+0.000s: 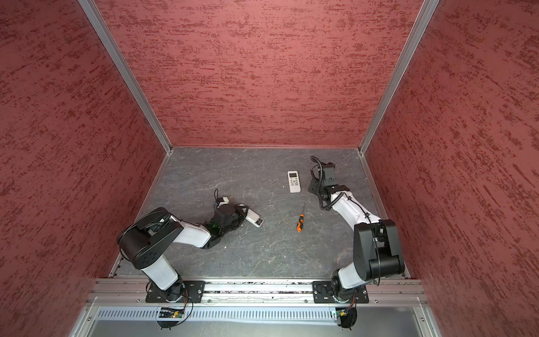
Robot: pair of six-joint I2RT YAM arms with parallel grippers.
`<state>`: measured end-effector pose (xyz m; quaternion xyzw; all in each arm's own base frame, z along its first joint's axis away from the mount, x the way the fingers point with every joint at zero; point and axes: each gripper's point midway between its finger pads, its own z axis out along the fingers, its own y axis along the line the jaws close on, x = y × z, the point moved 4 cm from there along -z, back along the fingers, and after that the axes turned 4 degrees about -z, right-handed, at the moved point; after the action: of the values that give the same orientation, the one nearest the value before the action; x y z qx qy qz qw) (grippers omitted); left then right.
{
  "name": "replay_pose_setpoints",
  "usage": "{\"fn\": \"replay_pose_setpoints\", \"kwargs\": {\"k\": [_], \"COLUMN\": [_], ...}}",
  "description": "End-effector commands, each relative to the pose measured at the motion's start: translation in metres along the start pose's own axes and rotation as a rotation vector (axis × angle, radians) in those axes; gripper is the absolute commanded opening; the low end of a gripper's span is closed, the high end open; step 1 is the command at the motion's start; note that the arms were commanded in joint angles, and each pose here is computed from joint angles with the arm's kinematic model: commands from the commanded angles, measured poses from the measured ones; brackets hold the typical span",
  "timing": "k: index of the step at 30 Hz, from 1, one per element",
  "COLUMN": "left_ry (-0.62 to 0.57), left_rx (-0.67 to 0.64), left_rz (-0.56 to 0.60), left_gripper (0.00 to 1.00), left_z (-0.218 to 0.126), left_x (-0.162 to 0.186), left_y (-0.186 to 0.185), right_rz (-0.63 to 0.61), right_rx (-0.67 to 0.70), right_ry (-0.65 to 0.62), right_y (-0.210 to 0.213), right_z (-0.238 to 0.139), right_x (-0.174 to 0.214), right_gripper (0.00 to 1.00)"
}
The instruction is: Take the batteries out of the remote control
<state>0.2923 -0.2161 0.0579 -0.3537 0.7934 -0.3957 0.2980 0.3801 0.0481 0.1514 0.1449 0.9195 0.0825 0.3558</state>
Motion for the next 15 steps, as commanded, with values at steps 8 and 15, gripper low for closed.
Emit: {"fn": "replay_pose_setpoints", "kwargs": {"k": [8,15], "left_ry": [-0.020,-0.025], "left_rx": [-0.125,-0.159], "left_rz": [0.027,0.025], "left_gripper": [0.35,0.47], "left_z": [-0.012,-0.022], "left_x": [0.008,0.011], "left_y": [0.032,0.038], "right_rz": [0.008,0.006], "right_rx": [-0.041,-0.058], "right_ry": [-0.042,-0.055], "right_y": [0.007,0.011], "right_z": [-0.011,-0.018], "right_x": [-0.004,-0.005], "right_gripper": [0.59,0.60]}}
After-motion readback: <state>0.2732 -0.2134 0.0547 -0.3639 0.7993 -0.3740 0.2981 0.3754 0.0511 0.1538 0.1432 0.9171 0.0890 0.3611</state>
